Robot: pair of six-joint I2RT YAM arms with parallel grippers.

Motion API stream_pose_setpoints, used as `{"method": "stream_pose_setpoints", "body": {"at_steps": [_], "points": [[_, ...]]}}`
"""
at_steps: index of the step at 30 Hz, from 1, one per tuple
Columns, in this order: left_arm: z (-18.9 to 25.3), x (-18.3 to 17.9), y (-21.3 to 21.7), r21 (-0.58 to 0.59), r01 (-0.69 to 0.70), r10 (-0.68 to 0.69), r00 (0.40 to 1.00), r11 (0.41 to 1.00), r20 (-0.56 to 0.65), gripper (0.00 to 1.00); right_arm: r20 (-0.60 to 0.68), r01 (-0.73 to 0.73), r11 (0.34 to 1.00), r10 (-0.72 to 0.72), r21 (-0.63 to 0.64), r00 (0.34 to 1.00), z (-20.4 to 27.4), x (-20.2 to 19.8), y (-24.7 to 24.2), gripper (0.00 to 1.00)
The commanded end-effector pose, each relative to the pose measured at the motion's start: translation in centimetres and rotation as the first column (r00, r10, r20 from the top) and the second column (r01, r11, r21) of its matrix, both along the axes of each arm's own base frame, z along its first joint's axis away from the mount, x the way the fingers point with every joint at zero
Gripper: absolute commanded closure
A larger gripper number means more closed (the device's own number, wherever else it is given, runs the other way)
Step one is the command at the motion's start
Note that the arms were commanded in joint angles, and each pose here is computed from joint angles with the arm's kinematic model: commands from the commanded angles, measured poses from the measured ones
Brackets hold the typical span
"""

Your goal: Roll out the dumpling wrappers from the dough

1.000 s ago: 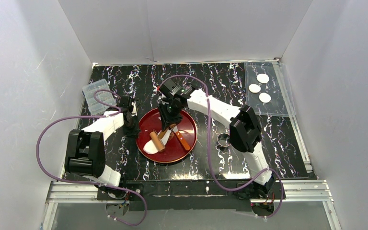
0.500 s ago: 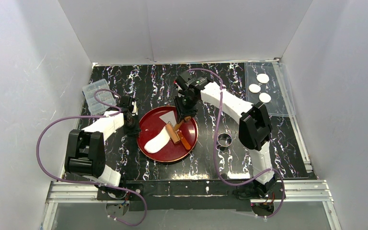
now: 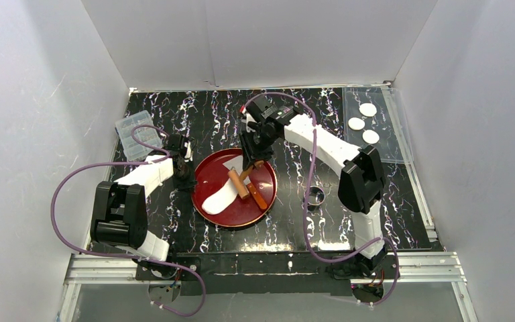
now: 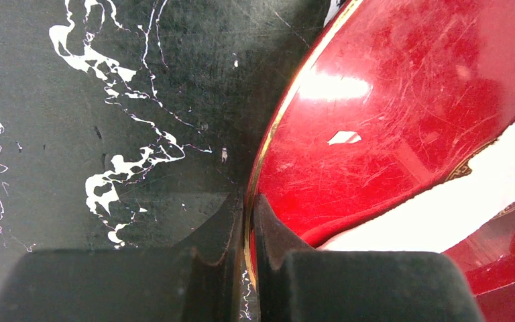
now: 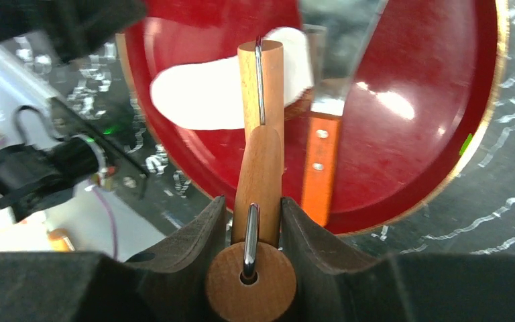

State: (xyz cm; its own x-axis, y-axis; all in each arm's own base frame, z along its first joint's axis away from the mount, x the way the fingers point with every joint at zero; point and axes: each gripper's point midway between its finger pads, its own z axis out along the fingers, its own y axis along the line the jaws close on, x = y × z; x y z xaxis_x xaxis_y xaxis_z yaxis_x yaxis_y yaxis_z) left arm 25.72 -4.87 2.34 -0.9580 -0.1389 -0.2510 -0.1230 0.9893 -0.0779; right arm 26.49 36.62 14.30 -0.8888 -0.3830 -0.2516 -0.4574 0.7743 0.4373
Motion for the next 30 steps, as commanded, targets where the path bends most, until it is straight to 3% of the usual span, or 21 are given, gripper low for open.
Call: {"method": "stream_pose_setpoints", "body": {"at_steps": [1,6,9,16,20,26,30], "points": [[1.0,0.4,1.2,0.054,-0.016,0.014,1.0,0.998,0.028,1.0,0.037,-0.086,0.954,0.079,0.288,0.996,7.0,-2.3,4.6,0.99],[1.1,0.4,1.2,0.053,-0.016,0.014,0.999,0.998,0.032,1.0,-0.028,-0.13,0.962,0.14,0.24,0.99,3.9,-3.4,6.7,0.99],[1.2,0.4,1.2,0.055,-0.017,0.015,0.999,0.998,0.037,1.0,-0.028,-0.105,0.983,0.11,0.149,0.994,1.1,-2.4,6.2,0.99],[1.3,0.4,1.3,0.056,-0.018,0.016,0.999,0.998,0.041,1.0,0.013,0.02,0.983,-0.018,-0.182,1.0,-4.3,0.8,0.7,0.99],[1.2,0.4,1.3,0.053,-0.018,0.016,0.999,0.998,0.038,1.0,0.063,0.105,0.952,-0.091,-0.286,0.994,-5.1,3.0,-3.2,0.99],[1.0,0.3,1.3,0.056,-0.018,0.016,0.999,0.998,0.03,1.0,0.095,0.136,0.945,-0.112,-0.297,0.989,-4.5,4.4,-4.9,0.99],[1.0,0.3,1.3,0.06,-0.017,0.016,0.999,0.998,0.031,1.0,0.047,0.1,0.976,-0.092,-0.191,0.995,-2.5,3.8,-2.9,0.99]]}}
